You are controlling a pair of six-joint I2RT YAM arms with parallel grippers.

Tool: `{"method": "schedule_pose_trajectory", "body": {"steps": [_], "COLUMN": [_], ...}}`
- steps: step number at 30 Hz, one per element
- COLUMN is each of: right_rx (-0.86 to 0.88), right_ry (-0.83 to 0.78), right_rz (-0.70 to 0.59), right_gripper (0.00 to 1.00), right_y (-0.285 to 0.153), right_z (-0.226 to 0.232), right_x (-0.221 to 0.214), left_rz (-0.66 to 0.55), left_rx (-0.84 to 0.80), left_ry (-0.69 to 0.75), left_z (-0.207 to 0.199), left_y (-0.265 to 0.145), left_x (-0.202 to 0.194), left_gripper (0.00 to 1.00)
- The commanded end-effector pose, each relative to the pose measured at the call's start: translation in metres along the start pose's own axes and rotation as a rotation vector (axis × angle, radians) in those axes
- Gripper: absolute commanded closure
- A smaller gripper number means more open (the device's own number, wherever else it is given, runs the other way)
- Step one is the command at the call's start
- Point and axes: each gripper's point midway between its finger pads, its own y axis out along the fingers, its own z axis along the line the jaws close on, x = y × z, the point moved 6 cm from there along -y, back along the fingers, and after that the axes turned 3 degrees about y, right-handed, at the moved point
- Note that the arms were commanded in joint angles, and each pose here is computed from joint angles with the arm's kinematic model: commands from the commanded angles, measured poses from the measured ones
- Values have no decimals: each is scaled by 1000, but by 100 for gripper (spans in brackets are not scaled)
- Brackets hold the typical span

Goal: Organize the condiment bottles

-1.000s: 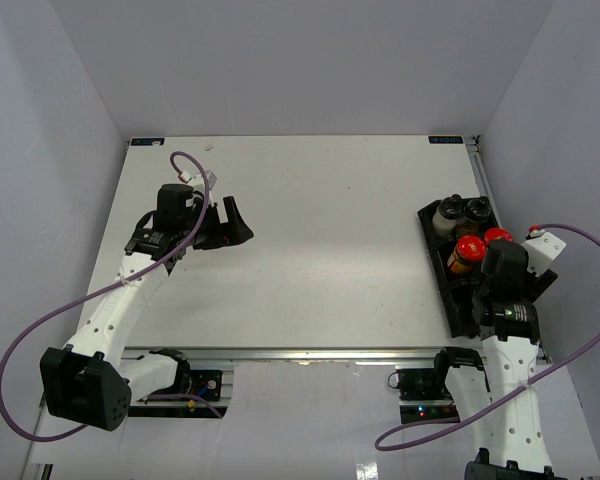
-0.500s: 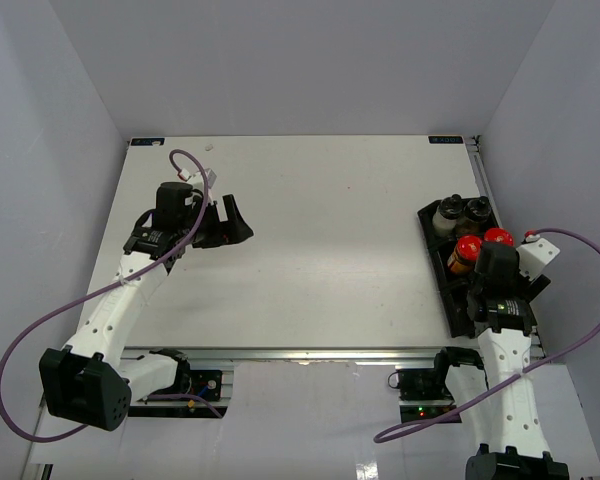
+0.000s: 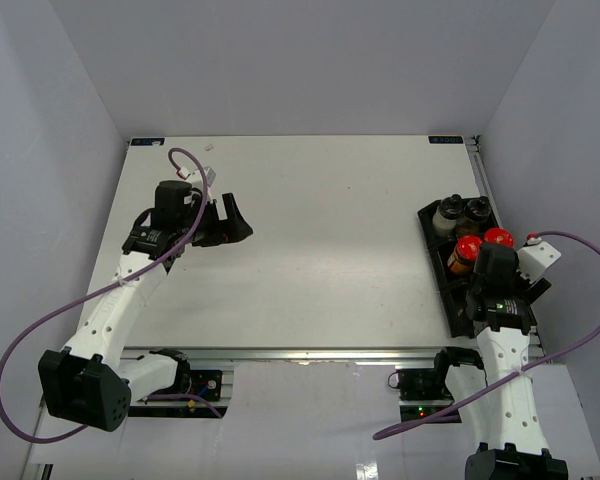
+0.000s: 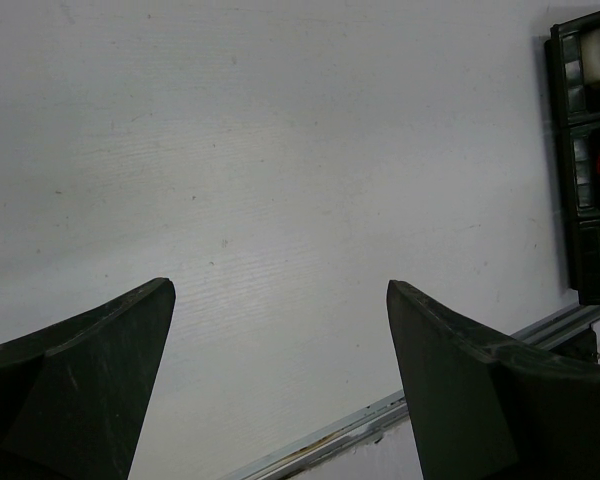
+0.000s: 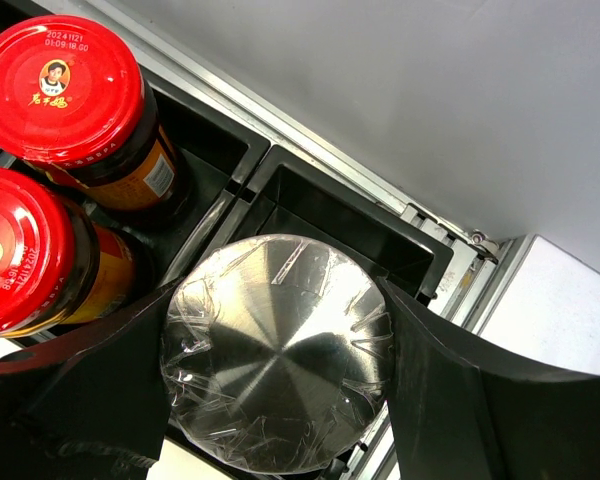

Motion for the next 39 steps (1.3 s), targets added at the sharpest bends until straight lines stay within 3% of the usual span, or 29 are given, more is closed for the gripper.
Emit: {"method": "schedule_pose_trajectory", "body": {"steps": [1, 7, 16, 19, 21, 28, 33, 39], "right_rx": [-33, -40, -31, 25, 87, 429, 563, 996], "right_ry": [108, 111, 109, 83, 67, 31, -11, -85], "right_rz": [-91, -85, -84, -84, -80, -52, 1, 28], "right_gripper": [30, 19, 12, 3, 10, 10, 10, 10], "right_y": [0, 2, 1, -1, -8, -57, -72, -124], "right_z": [0, 0, 1, 7, 13, 48, 72, 131], "right_x": [19, 19, 21, 26, 37, 104, 136, 160], "left_rz": [-65, -68, -86, -95, -105, -147, -173, -198], "left_rx": [-12, -12, -6, -4, -3, -53, -80, -115], "left_ry": [25, 25, 39, 49, 52, 36, 40, 58], "left_z": [-8, -8, -10, -11, -13, -27, -35, -44], "left_y": [-20, -23, -31, -35, -37, -44, -49, -51], "left_x": [13, 9, 13, 17, 20, 41, 55, 71], "left_gripper": [2, 2, 2, 2, 2, 2, 2, 2]}}
